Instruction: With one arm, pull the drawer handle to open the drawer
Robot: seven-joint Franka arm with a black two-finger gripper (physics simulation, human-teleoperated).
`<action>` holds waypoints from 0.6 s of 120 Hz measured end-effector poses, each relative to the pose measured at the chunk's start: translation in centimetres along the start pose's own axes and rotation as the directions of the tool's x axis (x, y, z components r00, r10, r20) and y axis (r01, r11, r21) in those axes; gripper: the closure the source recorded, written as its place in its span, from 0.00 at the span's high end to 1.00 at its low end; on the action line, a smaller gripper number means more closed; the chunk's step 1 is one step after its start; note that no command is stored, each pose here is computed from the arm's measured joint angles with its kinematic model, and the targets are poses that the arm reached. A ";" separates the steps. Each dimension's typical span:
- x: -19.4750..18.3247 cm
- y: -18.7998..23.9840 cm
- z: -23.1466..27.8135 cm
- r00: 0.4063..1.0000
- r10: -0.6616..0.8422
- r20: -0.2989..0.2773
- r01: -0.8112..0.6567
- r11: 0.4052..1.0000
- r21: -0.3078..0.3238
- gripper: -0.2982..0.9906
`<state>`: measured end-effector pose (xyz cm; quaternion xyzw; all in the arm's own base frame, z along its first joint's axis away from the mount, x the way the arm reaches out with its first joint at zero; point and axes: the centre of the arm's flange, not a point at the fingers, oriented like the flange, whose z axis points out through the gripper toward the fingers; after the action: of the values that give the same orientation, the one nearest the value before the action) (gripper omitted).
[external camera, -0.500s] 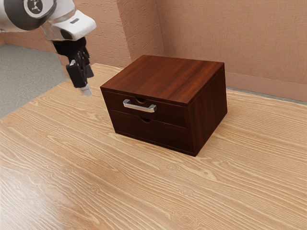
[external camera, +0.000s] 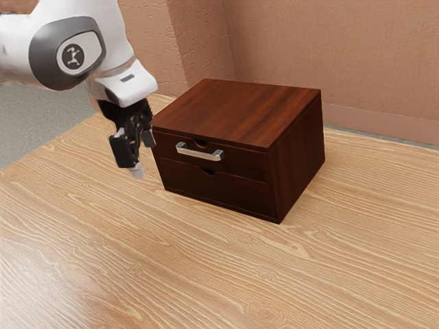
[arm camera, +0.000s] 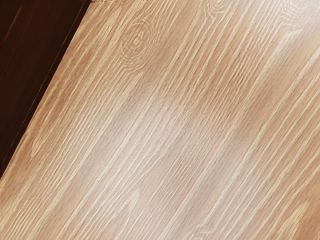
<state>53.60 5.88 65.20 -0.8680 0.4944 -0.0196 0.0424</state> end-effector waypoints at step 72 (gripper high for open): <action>0.3 -4.4 4.1 0.966 0.241 -0.097 -0.201 0.931 0.305 0.73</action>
<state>57.82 8.07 61.54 -0.7876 0.5824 -0.1452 0.1393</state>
